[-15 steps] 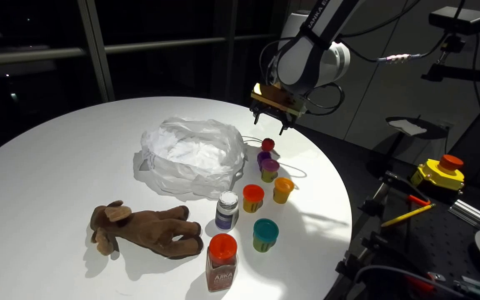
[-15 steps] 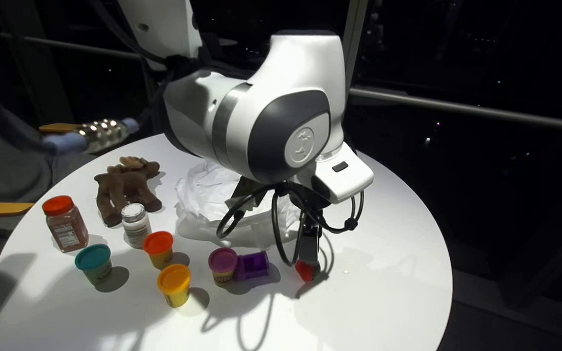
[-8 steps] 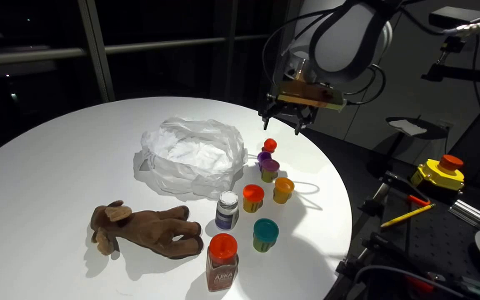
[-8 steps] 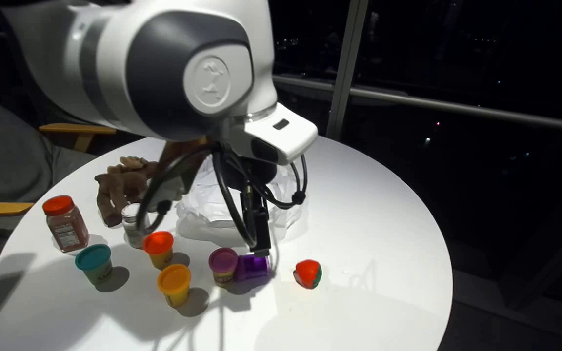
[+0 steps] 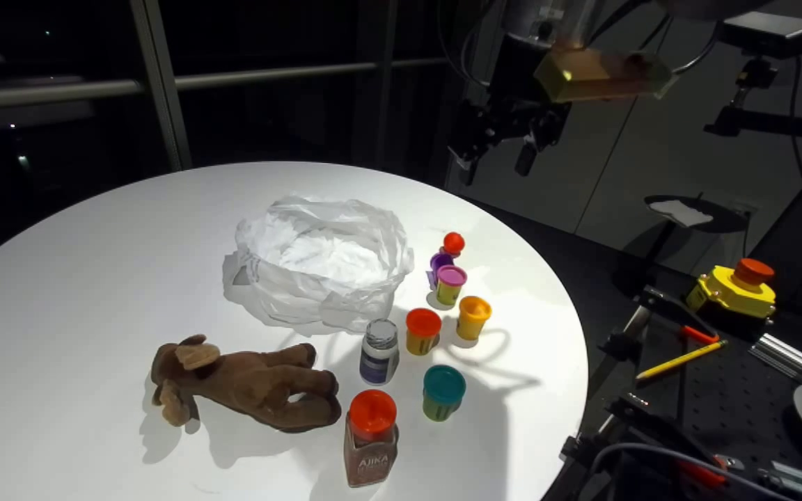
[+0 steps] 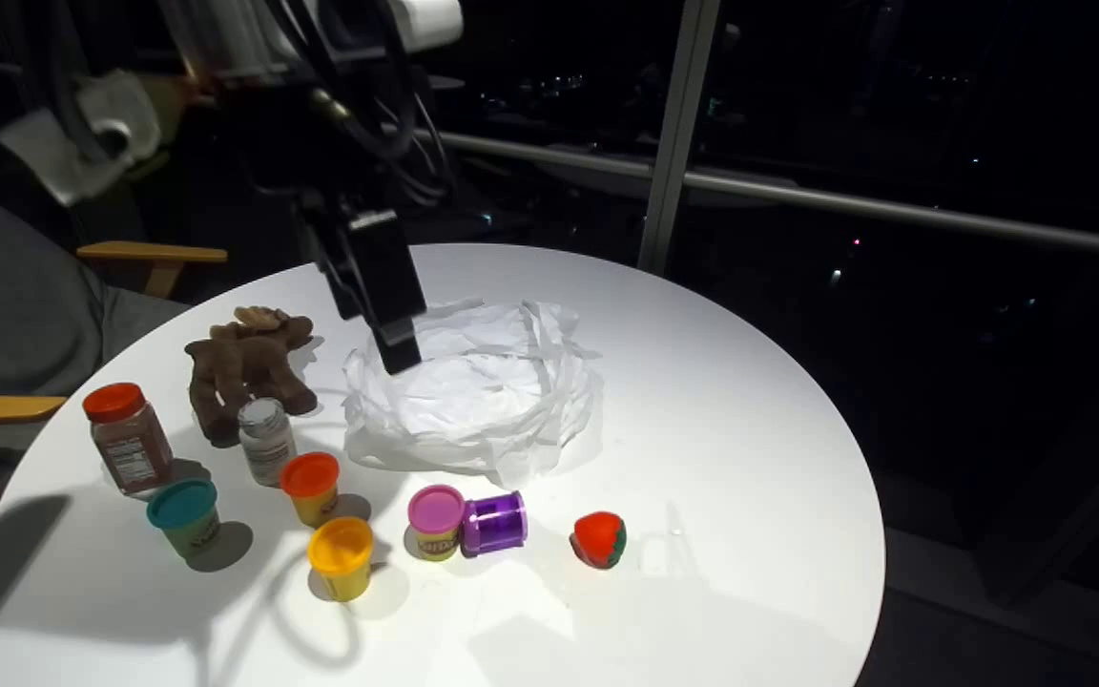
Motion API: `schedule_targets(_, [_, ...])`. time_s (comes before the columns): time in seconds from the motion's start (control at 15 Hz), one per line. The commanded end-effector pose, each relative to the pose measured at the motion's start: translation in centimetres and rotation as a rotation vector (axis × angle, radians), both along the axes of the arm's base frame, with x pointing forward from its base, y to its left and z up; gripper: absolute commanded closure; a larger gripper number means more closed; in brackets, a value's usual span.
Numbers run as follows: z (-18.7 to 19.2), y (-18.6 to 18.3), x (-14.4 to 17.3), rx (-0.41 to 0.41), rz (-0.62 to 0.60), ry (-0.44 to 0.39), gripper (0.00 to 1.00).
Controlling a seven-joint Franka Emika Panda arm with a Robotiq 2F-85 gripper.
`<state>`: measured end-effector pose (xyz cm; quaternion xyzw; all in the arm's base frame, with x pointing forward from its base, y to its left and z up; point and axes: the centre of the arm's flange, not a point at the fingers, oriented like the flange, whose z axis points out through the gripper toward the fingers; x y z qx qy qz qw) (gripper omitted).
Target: Take everything out of the plastic bag
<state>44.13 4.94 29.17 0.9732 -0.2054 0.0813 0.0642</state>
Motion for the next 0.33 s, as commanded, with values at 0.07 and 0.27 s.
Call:
schedule_targets(0.07, [1.5, 0.9, -0.4, -0.004, 0.018, -0.012, 0.0])
schedule_targets(0.27, [-0.2, -0.1, -0.4, -0.01, -0.003, 0.018, 0.0])
